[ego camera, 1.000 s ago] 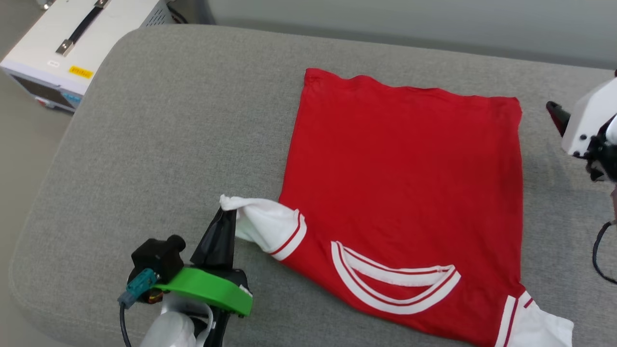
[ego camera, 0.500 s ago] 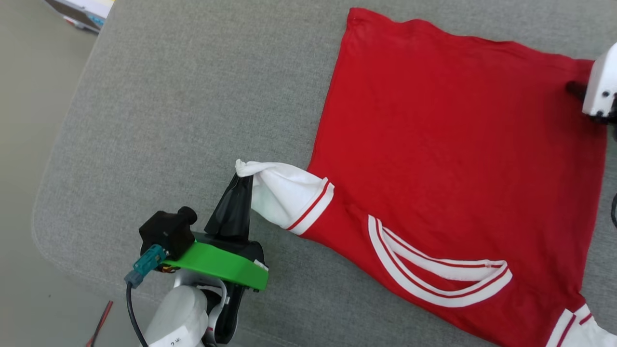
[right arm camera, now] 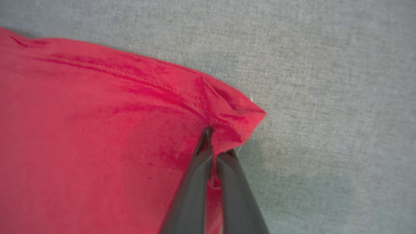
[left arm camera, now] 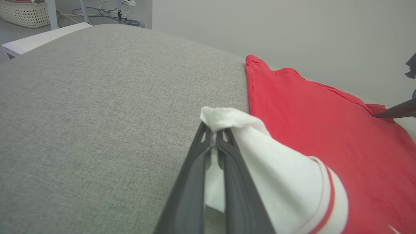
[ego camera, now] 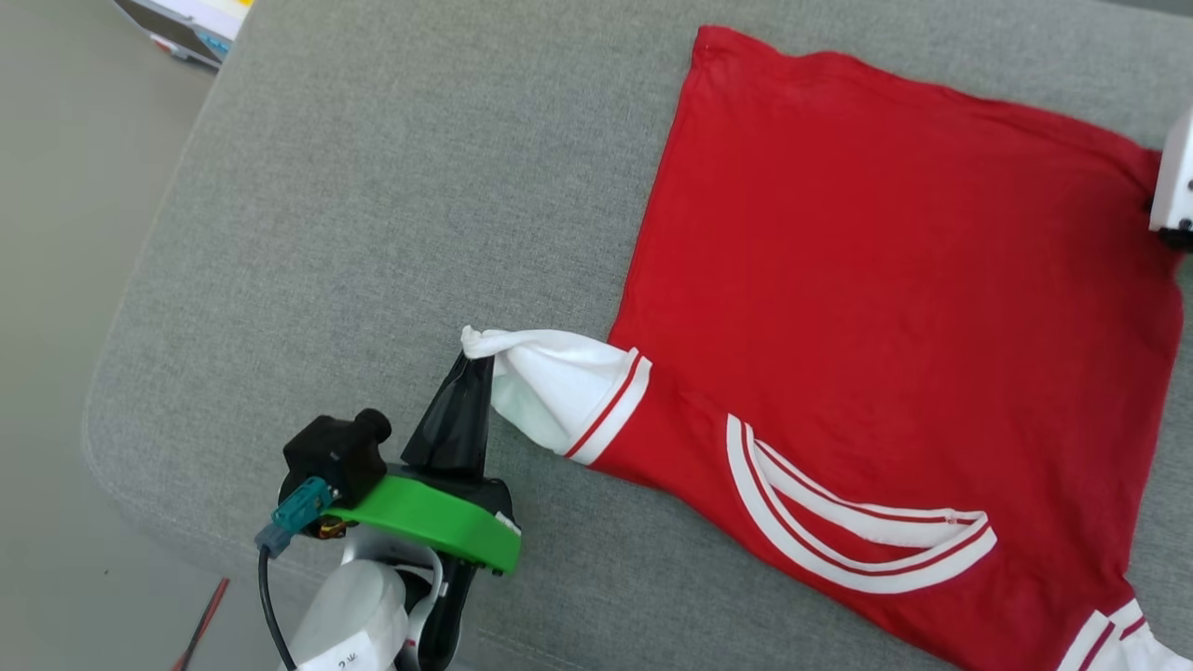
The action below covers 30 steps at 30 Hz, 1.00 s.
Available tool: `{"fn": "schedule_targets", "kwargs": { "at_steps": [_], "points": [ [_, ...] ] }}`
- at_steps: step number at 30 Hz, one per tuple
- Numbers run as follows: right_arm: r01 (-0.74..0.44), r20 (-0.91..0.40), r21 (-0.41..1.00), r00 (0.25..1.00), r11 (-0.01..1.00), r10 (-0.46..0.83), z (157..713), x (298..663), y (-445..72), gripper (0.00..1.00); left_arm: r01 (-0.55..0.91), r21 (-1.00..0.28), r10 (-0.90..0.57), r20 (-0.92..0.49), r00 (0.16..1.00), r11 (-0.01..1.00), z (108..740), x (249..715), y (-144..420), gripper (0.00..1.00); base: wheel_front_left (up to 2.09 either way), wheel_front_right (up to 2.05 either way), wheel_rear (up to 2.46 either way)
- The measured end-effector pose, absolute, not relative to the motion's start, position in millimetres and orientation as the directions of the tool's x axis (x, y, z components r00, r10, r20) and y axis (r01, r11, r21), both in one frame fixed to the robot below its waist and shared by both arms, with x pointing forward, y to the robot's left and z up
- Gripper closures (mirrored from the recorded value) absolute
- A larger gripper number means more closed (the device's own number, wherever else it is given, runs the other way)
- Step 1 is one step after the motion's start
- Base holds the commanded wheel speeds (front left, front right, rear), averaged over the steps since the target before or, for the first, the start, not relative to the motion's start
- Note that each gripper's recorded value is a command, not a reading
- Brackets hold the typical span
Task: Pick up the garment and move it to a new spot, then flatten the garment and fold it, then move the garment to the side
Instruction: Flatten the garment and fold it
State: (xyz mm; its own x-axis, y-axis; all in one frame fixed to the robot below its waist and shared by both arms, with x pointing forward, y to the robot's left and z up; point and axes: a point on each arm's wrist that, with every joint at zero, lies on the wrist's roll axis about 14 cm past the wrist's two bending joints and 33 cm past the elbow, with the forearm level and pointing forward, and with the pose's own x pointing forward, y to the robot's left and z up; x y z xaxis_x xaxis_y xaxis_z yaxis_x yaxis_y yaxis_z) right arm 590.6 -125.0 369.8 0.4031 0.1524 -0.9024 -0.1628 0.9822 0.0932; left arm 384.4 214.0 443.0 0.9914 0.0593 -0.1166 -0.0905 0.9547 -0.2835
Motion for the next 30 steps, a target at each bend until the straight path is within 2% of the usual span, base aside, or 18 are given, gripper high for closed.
{"fn": "schedule_targets", "kwargs": {
  "at_steps": [10, 14, 17, 18, 22, 26, 30],
  "points": [
    [-0.123, -0.803, -0.006, 0.592, 0.992, 0.069, 448.5, 585.5, -176.4, 1.0, -0.09, -0.28, 0.067, -0.092, 0.994, 0.956, 454.7, 357.6, 220.3, 1.0, 0.0, 0.0, 0.0],
    [-0.089, -0.772, -0.021, 0.634, 0.996, 0.041, 465.1, 560.1, -205.7, 1.0, -0.084, -0.283, 0.06, -0.092, 0.994, 0.955, 455.0, 344.7, 219.1, 1.0, 0.0, 0.0, 0.0],
    [-0.048, -0.76, -0.015, 0.65, 0.999, 0.02, 467.7, 530.4, -233.2, 1.0, -0.064, -0.283, 0.042, -0.083, 0.996, 0.957, 457.7, 338.7, 214.6, 1.0, 0.0, 0.0, 0.0],
    [-0.011, -0.75, -0.014, 0.661, 1.0, -0.003, 466.2, 505.2, -253.9, 1.0, -0.05, -0.279, 0.027, -0.084, 0.996, 0.959, 458.6, 336.2, 211.6, 1.0, 0.0, 0.0, 0.0],
    [0.097, -0.754, 0.029, 0.656, 0.995, -0.042, 448.6, 442.3, -292.1, 1.0, -0.019, -0.285, -0.004, -0.081, 0.997, 0.958, 460.3, 337.1, 201.5, 1.0, 0.0, 0.0, 0.0],
    [0.208, -0.776, 0.081, 0.627, 0.975, -0.07, 421.1, 374.0, -308.4, 1.0, 0.008, -0.292, -0.032, -0.077, 0.997, 0.956, 463.0, 343.2, 193.4, 1.0, 0.0, 0.0, 0.0],
    [0.306, -0.8, 0.135, 0.595, 0.942, -0.078, 397.0, 308.7, -302.8, 1.0, 0.033, -0.288, -0.066, -0.104, 0.992, 0.957, 457.7, 346.0, 185.7, 1.0, 0.0, 0.0, 0.0]
  ]
}}
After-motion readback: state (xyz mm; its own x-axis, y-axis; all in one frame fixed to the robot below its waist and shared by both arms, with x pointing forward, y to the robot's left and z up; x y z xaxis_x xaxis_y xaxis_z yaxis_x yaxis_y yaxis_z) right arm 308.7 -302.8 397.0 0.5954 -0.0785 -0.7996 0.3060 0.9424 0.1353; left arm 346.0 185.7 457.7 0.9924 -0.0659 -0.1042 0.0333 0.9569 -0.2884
